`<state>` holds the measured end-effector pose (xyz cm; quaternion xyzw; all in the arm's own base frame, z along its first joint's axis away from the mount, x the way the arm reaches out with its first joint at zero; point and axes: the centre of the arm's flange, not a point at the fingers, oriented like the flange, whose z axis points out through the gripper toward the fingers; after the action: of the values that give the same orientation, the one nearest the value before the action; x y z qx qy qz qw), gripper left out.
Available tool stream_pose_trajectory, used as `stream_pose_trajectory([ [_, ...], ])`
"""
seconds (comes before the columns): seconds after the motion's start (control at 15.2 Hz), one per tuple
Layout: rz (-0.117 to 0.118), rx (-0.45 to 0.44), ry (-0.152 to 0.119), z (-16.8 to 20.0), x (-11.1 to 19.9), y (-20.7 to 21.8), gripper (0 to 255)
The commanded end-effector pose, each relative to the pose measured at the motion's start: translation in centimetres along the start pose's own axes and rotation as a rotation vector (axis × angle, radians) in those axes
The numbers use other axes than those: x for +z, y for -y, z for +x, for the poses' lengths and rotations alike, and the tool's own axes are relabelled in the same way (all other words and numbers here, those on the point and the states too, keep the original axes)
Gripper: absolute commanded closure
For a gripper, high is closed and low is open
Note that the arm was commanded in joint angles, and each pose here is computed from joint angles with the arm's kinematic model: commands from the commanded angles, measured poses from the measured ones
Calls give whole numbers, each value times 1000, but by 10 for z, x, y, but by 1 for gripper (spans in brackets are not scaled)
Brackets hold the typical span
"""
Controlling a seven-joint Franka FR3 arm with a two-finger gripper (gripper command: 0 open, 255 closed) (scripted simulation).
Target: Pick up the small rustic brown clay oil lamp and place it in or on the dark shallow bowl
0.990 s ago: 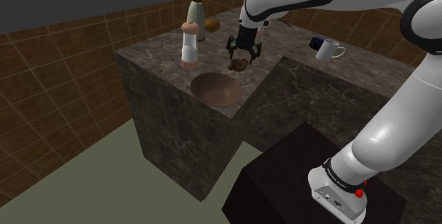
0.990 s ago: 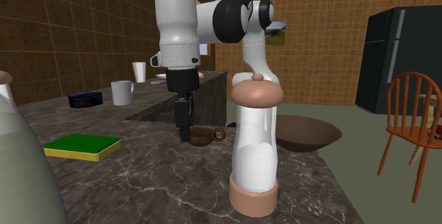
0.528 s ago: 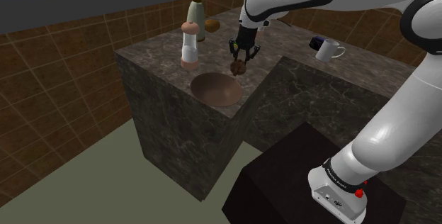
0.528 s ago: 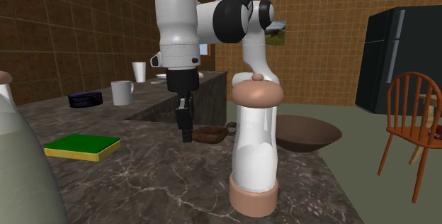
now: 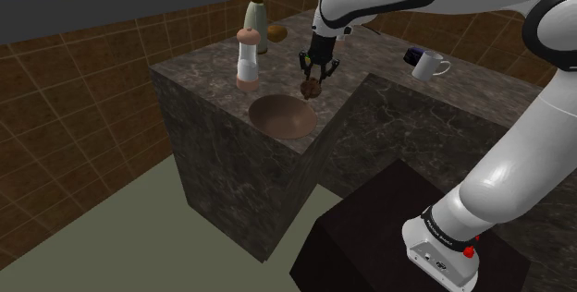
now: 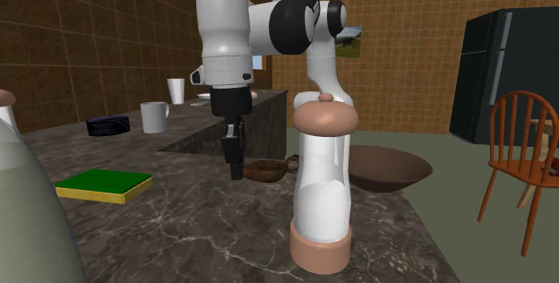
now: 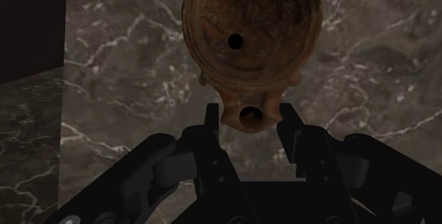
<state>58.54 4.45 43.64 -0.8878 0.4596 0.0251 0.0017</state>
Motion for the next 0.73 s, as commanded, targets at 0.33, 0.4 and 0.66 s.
stream_pose_trajectory([
  [0.33,0,0,0,-2,-32,-1,255],
  [0.4,0,0,0,-2,-37,-1,255],
  [0.66,0,0,0,-3,-58,-1,255],
])
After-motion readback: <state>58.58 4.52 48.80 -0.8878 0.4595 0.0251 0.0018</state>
